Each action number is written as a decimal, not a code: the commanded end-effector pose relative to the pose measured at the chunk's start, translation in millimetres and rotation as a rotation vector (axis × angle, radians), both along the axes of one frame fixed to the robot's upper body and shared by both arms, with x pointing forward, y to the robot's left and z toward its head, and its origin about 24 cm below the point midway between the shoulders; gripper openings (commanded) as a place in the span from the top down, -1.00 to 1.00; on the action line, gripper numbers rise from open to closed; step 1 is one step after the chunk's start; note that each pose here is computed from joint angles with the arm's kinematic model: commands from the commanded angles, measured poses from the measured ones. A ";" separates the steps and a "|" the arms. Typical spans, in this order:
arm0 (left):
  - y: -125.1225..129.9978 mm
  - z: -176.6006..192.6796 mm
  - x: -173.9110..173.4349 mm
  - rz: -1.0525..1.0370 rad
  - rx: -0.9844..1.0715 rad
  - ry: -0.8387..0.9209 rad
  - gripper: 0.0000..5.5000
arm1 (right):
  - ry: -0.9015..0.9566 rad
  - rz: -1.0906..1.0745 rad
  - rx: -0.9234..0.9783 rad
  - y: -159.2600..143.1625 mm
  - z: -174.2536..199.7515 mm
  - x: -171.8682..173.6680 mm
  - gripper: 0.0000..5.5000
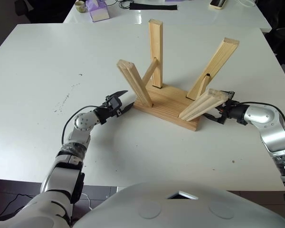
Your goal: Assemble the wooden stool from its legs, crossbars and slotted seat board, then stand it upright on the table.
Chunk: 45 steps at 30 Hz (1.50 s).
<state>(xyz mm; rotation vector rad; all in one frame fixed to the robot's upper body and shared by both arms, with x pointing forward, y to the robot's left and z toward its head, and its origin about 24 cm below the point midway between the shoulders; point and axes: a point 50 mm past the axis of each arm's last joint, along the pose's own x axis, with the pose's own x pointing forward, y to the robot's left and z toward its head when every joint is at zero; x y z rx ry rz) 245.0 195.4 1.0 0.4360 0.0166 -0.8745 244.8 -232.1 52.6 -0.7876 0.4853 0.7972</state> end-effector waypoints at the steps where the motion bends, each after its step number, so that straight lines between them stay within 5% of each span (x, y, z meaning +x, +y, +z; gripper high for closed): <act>1: -7.4 -20.8 -39.4 -0.120 0.052 0.154 -0.08 | 0.114 0.035 0.033 8.0 -28.7 -15.3 -0.68; 16: 6.0 20.9 -42.8 -0.130 0.006 0.164 -0.08 | -0.007 0.047 0.267 27.2 1.9 -15.8 -0.68; 26: 33.9 44.3 -35.7 -0.083 0.032 0.168 -0.08 | -0.037 -0.069 0.207 -14.5 26.5 -33.5 -0.68; 34: 53.7 34.6 -36.5 -0.085 0.171 0.172 -0.08 | 0.074 -0.006 0.195 -11.2 19.6 -63.4 -0.68; 45: -2.9 18.7 -46.4 -0.295 0.092 0.181 -0.08 | 0.127 0.061 0.297 23.4 3.9 -68.6 -0.68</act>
